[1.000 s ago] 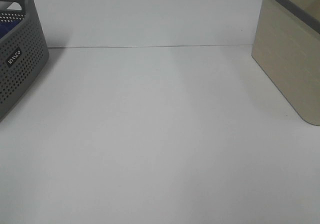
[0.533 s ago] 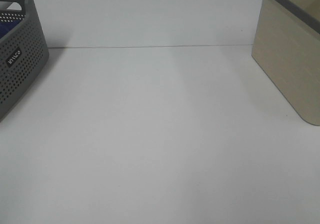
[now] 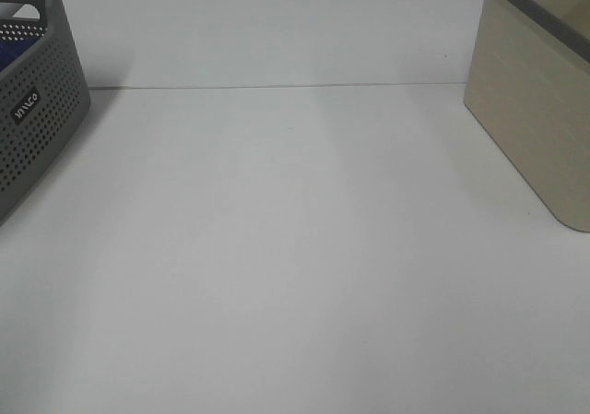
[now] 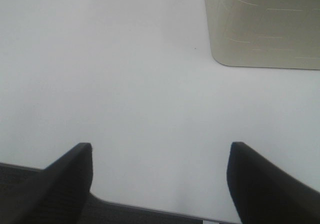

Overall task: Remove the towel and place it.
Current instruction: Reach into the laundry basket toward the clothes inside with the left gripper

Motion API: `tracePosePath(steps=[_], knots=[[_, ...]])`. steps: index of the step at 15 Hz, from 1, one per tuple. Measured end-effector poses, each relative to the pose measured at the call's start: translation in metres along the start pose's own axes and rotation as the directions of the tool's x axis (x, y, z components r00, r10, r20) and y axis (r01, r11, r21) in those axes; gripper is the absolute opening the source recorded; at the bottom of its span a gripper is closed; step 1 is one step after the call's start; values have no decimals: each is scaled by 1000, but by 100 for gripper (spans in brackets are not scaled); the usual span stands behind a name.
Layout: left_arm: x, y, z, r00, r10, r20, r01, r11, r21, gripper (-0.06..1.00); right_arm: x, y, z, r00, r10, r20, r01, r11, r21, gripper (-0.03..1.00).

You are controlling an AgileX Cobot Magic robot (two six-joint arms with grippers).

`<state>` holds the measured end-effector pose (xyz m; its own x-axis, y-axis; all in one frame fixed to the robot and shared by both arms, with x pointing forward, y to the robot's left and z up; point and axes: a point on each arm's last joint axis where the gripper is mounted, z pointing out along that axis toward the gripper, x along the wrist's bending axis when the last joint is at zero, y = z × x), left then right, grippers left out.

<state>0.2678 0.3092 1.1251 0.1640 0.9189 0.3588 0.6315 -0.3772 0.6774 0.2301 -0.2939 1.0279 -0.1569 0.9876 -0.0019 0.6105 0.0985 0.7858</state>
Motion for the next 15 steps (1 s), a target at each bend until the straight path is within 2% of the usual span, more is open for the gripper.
tracePosePath(steps=[2,3,4,6,8,10,11,13,14,15], knots=[[19,42,8,987,158,30,-159,986,43,99,0,0,0,1000,0,0,0,1000,0,74],[24,54,11,979,201,37,-202,978,51,99,0,0,0,1000,0,0,0,1000,0,74],[33,75,19,956,288,55,-291,954,63,99,0,0,0,1000,0,0,0,1000,0,74],[53,119,42,896,436,86,-443,892,89,99,0,0,0,1000,0,0,0,1000,0,74],[73,155,78,839,534,109,-545,826,148,99,0,0,0,1000,0,0,0,1000,0,74],[91,185,118,804,584,108,-592,775,220,99,0,0,0,1000,0,0,0,1000,0,74],[95,190,128,798,593,107,-599,764,240,99,0,0,0,1000,0,0,0,1000,0,74],[106,205,183,738,656,158,-666,672,323,99,0,0,0,1000,0,0,0,1000,0,74],[108,208,207,698,692,186,-706,619,343,99,0,0,0,1000,0,0,0,1000,0,74],[109,209,217,681,707,191,-720,599,350,99,0,0,0,1000,0,0,0,1000,0,74]])
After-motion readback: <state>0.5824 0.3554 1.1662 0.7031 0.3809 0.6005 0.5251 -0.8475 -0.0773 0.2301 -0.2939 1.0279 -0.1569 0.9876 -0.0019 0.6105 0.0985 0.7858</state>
